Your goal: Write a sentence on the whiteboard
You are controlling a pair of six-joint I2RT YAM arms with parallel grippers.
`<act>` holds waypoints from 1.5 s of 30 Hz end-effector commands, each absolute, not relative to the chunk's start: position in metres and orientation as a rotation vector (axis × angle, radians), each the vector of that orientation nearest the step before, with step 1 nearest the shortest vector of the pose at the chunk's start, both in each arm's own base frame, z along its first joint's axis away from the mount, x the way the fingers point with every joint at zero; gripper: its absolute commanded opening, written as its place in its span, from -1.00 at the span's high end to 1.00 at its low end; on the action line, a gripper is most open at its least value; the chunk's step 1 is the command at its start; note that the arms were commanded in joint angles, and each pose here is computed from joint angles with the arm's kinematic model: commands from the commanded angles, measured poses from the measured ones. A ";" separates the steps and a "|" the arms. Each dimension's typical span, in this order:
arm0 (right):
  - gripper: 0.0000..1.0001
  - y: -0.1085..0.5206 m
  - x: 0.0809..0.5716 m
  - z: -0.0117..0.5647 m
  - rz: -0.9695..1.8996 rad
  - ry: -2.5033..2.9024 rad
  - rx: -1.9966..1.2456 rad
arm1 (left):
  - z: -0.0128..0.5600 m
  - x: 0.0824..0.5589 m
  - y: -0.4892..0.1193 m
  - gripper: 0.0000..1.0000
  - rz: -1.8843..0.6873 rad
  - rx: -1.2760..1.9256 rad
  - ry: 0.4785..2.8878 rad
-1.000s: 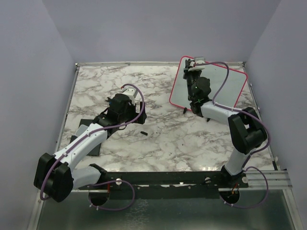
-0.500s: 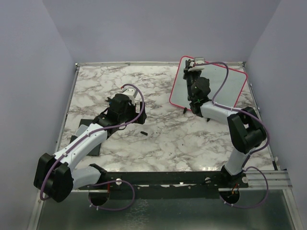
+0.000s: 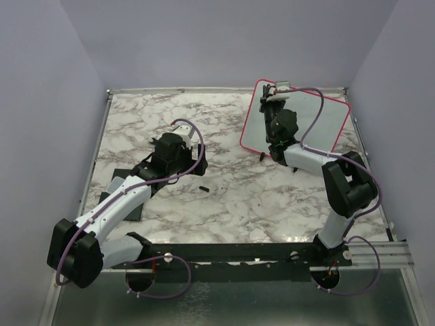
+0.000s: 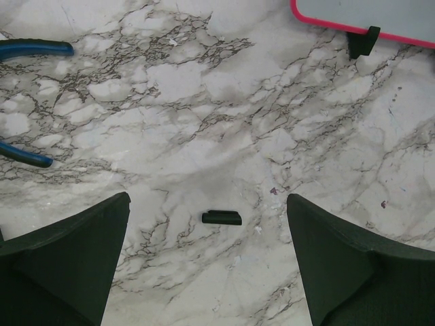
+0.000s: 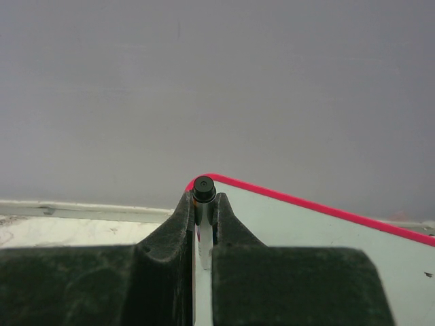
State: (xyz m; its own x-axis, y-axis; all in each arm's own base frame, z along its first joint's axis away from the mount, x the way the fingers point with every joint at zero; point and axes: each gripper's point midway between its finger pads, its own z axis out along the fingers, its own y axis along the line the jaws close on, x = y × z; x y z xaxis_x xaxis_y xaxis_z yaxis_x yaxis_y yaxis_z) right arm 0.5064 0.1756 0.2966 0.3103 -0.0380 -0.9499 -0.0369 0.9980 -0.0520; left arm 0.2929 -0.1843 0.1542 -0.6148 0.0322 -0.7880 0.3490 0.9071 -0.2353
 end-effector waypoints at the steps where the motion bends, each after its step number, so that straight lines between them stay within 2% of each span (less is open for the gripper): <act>1: 0.99 0.170 0.507 0.293 -0.015 1.257 -0.048 | 0.158 0.292 -0.184 -0.98 -0.477 0.286 2.173; 45: 0.99 0.178 0.494 0.277 0.027 1.295 -0.058 | 0.165 0.289 -0.188 -0.98 -0.517 0.291 2.150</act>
